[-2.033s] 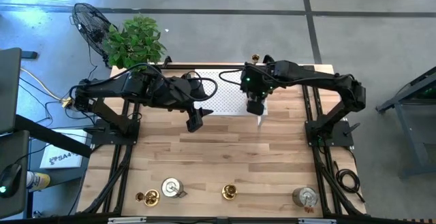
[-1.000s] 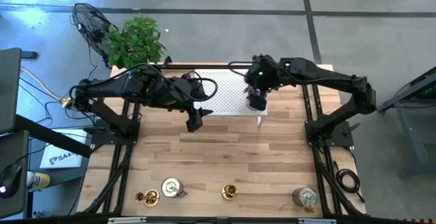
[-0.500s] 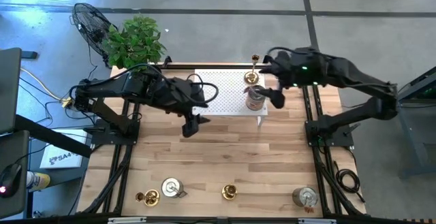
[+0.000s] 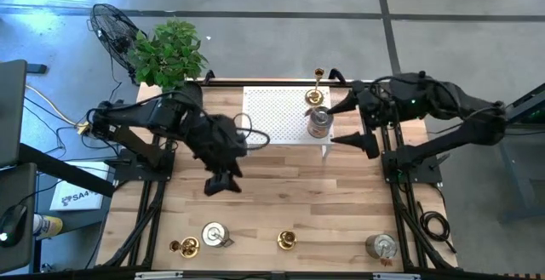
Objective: Pick & Place candle stick holders
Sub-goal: Put the left gold candle holder on the shelf
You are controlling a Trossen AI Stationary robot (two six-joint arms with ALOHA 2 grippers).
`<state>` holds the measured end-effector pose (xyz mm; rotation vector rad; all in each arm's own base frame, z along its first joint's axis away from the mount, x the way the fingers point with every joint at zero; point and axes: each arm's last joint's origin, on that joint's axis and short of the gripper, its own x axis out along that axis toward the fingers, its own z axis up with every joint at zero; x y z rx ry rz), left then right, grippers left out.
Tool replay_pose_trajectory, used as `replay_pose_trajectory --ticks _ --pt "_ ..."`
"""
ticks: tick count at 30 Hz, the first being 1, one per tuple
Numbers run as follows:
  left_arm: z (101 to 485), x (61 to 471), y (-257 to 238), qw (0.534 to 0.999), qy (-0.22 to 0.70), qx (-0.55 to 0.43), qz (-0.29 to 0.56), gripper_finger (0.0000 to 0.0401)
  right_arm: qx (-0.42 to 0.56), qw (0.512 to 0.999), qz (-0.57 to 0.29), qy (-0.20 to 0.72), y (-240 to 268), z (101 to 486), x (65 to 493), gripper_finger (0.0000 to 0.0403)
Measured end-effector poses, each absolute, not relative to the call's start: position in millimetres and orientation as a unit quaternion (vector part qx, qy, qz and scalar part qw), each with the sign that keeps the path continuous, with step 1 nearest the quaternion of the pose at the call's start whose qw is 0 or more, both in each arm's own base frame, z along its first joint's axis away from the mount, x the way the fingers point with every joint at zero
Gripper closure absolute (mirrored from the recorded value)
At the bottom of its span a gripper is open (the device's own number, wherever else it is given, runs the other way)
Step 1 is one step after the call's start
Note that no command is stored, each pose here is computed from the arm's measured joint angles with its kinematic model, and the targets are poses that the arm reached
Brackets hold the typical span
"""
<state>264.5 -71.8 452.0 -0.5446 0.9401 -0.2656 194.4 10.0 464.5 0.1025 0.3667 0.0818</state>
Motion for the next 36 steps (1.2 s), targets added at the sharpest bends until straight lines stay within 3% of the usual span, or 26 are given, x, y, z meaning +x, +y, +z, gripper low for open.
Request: replay_pose_trajectory --ticks 9,16,26,32,36 --pt "444.1 243.8 -104.0 0.785 0.526 -0.317 -0.080 0.0151 0.054 0.973 0.094 0.206 37.5 454.2 217.1 0.0036" --pt "432.0 214.7 -120.1 0.707 0.610 -0.353 0.060 0.0151 0.050 0.970 0.121 0.207 55.2 445.4 240.6 0.0036" --pt "432.5 197.0 -141.8 0.736 0.579 -0.339 0.091 0.0151 0.051 0.981 0.143 0.118 68.9 454.0 264.2 0.0036" --pt "432.8 178.6 -163.4 0.743 0.592 -0.307 0.056 0.0151 0.078 0.981 0.140 0.106 71.2 452.7 274.3 0.0036" --pt "431.6 161.0 -181.6 0.754 0.611 -0.240 -0.013 0.0151 0.102 0.978 0.140 0.114 76.0 446.0 285.1 0.0036"
